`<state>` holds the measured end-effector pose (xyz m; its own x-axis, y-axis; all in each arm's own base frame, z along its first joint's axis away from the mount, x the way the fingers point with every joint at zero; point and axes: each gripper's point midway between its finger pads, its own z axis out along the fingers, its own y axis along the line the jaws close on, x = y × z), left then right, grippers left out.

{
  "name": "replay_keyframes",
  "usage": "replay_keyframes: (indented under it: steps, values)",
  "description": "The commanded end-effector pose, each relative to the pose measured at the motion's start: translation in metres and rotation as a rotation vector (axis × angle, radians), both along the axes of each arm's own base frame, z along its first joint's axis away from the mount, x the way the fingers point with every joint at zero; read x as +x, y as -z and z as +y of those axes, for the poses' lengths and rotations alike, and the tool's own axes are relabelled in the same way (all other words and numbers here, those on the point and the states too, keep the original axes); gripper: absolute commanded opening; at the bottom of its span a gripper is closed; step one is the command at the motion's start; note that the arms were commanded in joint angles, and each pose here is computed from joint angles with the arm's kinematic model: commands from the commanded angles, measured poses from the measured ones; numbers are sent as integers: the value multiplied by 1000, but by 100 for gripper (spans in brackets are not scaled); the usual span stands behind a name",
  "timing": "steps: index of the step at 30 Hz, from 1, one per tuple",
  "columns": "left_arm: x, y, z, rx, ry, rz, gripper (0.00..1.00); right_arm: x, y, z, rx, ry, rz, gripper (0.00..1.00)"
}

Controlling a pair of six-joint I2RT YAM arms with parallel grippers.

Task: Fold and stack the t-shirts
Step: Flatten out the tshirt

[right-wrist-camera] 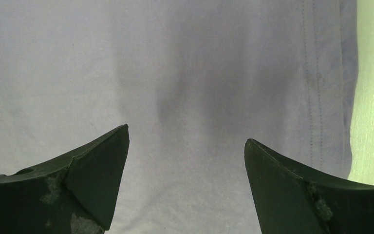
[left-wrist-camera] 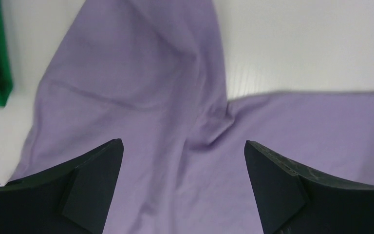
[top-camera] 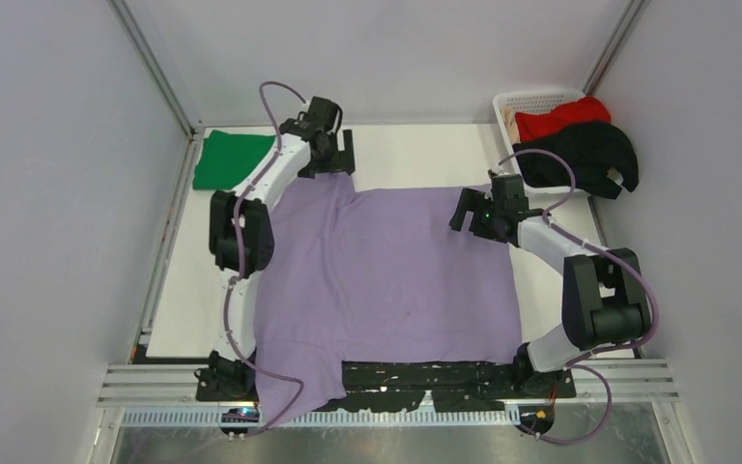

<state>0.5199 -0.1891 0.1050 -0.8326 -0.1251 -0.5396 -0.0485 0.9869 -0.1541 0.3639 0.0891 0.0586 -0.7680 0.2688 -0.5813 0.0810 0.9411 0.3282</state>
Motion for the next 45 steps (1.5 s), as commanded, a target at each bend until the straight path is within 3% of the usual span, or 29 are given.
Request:
replay_keyframes:
  steps: [1, 6, 11, 22, 28, 32, 36, 40, 45]
  values:
    - [-51, -49, 46, 120, 9, -39, 100, 4, -25, -3, 6, 23, -54, 95]
    - [-106, -14, 36, -38, 17, 9, 100, -12, -15, -5, 4, 33, -8, 95]
    - [-129, 25, 36, -124, -51, 94, 99, -21, 2, -5, 6, 38, 56, 95]
    - [-103, 70, 65, -270, -370, 303, 100, 20, 19, -5, 61, 90, 104, 95]
    - [-69, 66, 64, -314, -478, 340, 100, 49, 25, -14, 89, 140, 139, 96]
    - [-65, 67, 61, -328, -481, 374, 100, 60, 23, -31, 37, 215, 135, 96]
    - [-87, 64, 56, -313, -403, 385, 99, 65, 6, -35, -21, 173, 88, 97]
    - [-132, 74, 53, -278, -340, 479, 100, 66, -6, -25, -34, 138, 57, 97]
    - [-182, 85, 40, -276, -275, 547, 100, 28, 26, -17, -29, 120, 173, 96]
